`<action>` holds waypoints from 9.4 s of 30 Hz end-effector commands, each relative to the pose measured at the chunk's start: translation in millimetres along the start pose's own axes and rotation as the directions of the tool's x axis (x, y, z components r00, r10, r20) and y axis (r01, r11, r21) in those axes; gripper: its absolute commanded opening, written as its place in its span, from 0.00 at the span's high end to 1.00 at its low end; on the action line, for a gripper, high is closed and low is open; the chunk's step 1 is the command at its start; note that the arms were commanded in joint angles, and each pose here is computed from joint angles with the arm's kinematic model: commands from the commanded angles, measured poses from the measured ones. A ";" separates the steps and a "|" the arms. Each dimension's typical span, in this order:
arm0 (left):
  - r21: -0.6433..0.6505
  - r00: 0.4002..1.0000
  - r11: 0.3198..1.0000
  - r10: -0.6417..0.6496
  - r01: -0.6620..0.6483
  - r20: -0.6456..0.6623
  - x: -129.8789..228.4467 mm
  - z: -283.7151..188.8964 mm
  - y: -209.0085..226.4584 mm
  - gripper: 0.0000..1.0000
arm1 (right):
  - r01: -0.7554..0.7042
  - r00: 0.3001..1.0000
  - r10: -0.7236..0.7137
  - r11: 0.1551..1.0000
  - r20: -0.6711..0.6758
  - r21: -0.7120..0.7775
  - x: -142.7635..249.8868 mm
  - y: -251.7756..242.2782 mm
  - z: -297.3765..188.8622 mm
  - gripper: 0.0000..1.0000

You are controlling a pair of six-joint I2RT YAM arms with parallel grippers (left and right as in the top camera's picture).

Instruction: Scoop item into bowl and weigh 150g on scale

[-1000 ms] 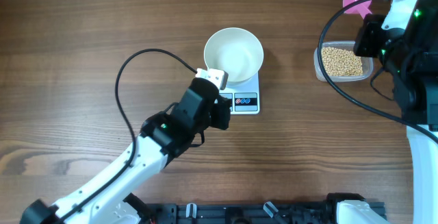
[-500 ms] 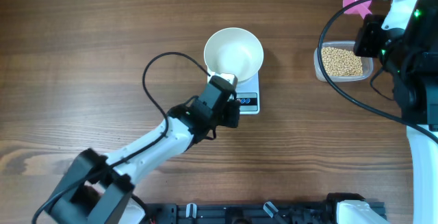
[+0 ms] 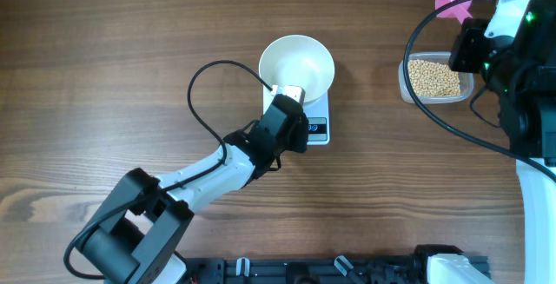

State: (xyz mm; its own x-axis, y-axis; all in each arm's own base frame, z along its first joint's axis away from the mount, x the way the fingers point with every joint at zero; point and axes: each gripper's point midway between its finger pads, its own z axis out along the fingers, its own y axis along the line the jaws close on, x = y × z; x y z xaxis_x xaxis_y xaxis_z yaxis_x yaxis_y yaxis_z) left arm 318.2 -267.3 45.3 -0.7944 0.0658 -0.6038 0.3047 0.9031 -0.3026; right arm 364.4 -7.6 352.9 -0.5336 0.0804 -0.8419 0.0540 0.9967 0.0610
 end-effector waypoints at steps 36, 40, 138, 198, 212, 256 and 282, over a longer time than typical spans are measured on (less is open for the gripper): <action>0.008 0.998 1.000 0.021 -0.021 -0.056 20.9 22.9 2.1 0.96 | -0.013 1.000 0.013 1.000 -0.003 -0.014 -2.3 1.9 -0.2 0.96; 0.019 0.998 1.000 0.025 -0.024 -0.062 22.7 22.8 -1.2 0.96 | -0.012 1.000 0.012 1.000 -0.003 -0.014 -2.2 1.9 -0.2 0.96; -0.459 0.857 0.787 -0.164 0.413 0.489 -51.1 -275.9 171.2 0.00 | -0.020 0.991 0.015 0.999 -0.132 -0.034 29.4 5.1 -2.4 0.96; -0.630 0.950 0.711 -0.248 0.311 0.188 -11.0 -204.3 202.8 0.00 | -0.395 0.910 0.396 0.918 -0.122 0.032 26.9 2.2 1.6 0.96; -0.630 0.950 0.711 -0.248 0.311 0.188 -11.0 -204.3 202.8 0.00 | -0.336 0.942 0.334 0.933 0.032 0.132 0.5 -23.7 2.2 0.96; -0.631 0.951 0.712 -0.246 0.308 0.186 -11.0 -204.3 202.8 0.00 | -0.136 0.958 0.171 0.977 -0.229 0.161 55.7 -23.0 25.4 0.96; -0.631 0.951 0.712 -0.246 0.308 0.186 -11.0 -204.3 202.8 0.00 | 0.109 0.978 -0.089 0.989 -0.187 0.100 36.5 -21.9 35.3 0.96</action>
State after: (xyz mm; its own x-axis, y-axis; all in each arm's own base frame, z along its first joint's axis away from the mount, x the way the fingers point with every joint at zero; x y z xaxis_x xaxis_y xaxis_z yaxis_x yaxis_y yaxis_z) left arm 282.2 -3.8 142.8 -0.7320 -0.2437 -0.6363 -0.3471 0.9370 0.0404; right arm 369.2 -26.5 293.4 -0.7069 0.0419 -0.7060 0.1131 0.9921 -0.0544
